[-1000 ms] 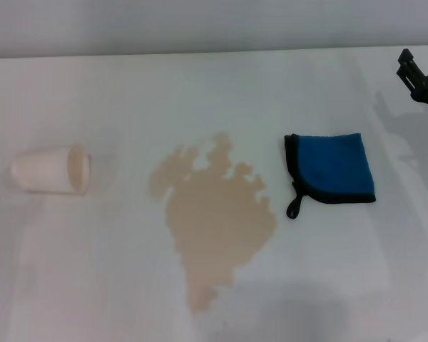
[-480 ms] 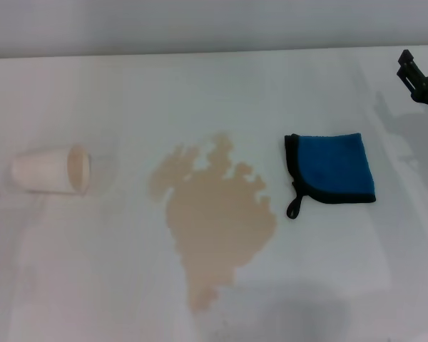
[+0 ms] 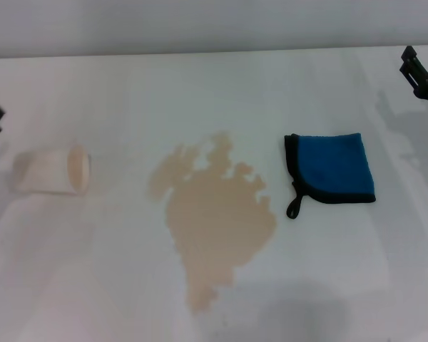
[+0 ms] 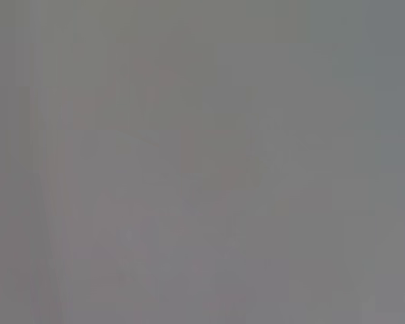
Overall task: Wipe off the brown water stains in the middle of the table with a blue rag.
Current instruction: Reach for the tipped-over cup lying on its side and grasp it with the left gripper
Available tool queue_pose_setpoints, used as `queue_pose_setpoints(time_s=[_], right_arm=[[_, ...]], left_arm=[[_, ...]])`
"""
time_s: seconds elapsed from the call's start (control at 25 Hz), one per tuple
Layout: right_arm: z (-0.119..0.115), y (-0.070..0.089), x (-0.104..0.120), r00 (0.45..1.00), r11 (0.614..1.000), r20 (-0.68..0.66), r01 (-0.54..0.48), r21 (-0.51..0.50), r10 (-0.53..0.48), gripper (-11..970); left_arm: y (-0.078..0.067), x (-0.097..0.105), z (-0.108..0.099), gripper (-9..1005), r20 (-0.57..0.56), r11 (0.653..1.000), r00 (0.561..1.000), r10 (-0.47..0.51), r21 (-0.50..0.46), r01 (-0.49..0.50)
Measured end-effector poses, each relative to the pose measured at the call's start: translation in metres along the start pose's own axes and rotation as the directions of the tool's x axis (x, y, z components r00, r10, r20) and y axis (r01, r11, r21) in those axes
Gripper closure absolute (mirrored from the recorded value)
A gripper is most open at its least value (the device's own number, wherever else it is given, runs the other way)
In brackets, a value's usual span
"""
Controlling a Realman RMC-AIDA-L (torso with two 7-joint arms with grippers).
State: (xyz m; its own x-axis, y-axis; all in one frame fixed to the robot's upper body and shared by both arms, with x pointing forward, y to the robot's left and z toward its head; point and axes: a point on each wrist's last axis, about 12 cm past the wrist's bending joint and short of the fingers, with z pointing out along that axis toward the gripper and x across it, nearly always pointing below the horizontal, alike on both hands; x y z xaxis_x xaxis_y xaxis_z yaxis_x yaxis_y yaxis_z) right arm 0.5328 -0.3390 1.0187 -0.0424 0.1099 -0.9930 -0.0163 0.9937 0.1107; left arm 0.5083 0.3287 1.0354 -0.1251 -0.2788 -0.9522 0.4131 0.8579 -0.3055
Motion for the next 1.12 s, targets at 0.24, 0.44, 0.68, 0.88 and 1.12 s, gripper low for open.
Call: queue_pose_setpoints(time_s=[0.24, 0.44, 0.68, 0.88, 1.12], right_arm=[[0.002, 0.000, -0.002, 1.000, 1.000, 0.006, 0.000, 0.000, 0.000, 164], [0.003, -0.001, -0.003, 1.000, 1.000, 0.007, 0.004, 0.002, -0.004, 164], [0.004, -0.006, -0.001, 1.000, 1.000, -0.020, 0.013, 0.021, -0.013, 164], [0.005, -0.005, -0.001, 1.000, 1.000, -0.022, 0.013, 0.020, -0.013, 164], [0.003, -0.006, 0.001, 0.999, 1.000, -0.034, 0.013, 0.026, -0.012, 164]], left_arm=[[0.010, -0.041, 0.019, 109, -0.094, 0.972, 0.989, 0.118, 0.214, -0.096], [0.016, -0.086, 0.029, 109, -0.224, 0.882, 0.919, 0.323, 0.424, -0.207], [0.017, -0.132, 0.036, 108, -0.325, 0.751, 0.765, 0.555, 0.592, -0.293], [0.014, -0.164, 0.036, 108, -0.312, 0.646, 0.645, 0.697, 0.663, -0.378], [0.004, -0.180, 0.049, 109, -0.326, 0.534, 0.452, 0.830, 0.697, -0.478]])
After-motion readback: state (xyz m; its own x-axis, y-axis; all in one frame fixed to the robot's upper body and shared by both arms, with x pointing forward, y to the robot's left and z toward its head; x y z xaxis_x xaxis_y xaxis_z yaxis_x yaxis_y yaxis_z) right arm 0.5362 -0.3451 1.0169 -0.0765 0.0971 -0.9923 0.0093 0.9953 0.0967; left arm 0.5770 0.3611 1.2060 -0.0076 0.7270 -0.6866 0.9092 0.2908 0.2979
